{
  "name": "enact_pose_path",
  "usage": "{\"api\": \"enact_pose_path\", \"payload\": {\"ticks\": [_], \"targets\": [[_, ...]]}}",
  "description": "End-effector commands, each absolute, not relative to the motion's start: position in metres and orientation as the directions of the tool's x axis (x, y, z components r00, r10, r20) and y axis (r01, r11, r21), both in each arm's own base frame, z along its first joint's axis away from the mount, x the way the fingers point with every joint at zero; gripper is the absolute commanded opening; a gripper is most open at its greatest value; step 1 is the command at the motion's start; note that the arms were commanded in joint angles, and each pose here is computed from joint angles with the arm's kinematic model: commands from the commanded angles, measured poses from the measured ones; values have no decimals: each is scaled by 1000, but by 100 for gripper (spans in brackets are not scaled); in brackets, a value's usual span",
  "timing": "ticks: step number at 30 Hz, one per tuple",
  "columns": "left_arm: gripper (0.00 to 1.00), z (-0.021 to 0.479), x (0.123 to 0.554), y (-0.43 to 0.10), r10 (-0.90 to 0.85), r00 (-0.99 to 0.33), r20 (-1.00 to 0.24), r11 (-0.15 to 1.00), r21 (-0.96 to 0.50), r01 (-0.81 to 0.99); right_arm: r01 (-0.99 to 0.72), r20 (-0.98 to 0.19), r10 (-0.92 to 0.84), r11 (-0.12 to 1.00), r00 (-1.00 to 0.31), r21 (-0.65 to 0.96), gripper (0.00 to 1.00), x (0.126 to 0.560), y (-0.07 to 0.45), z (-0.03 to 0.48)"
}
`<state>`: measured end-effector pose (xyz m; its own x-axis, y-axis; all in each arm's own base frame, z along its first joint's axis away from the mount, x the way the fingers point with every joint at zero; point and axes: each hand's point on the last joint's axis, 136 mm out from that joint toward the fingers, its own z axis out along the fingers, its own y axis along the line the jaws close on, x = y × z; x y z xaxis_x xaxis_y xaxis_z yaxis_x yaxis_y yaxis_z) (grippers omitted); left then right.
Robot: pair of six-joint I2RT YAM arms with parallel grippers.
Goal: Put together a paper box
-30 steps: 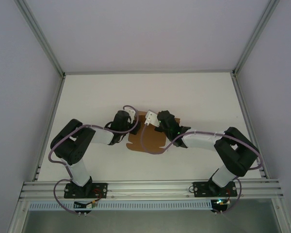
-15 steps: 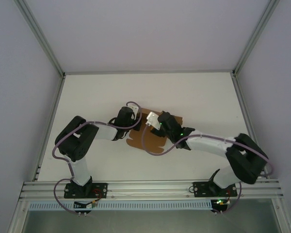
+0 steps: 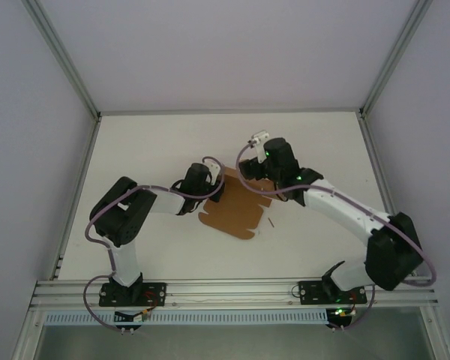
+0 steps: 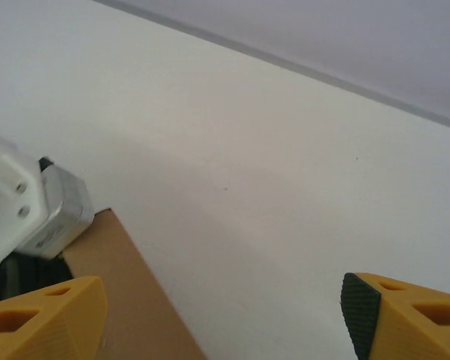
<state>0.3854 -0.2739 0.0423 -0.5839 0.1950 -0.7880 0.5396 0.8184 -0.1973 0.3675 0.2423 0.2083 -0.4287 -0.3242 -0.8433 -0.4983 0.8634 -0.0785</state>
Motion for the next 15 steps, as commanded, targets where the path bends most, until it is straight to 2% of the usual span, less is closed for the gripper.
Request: {"api": "enact_pose_path", "payload": {"ticks": [1,5,9,11,15], "targets": [[2,41,383,-285,245,-561,-791,795,-167,583,-493,-754,-354,869,-554,-45,79,370,248,170],[3,38,382,-285,261,-555,-790,801,-143,581,-485,-688,-374,874,-622,-36,73,381,248,138],[5,34,382,-283,275,-555,-785,810,-123,574,-532,-632,-410,847,-657,4,70,373,256,109],[11,33,382,-282,274,-557,-784,814,-120,569,-553,-601,-426,833,-676,31,69,364,259,94],[16,40,381,-282,234,-551,-801,820,-142,555,-557,-533,-451,829,-716,48,66,352,254,64]]}}
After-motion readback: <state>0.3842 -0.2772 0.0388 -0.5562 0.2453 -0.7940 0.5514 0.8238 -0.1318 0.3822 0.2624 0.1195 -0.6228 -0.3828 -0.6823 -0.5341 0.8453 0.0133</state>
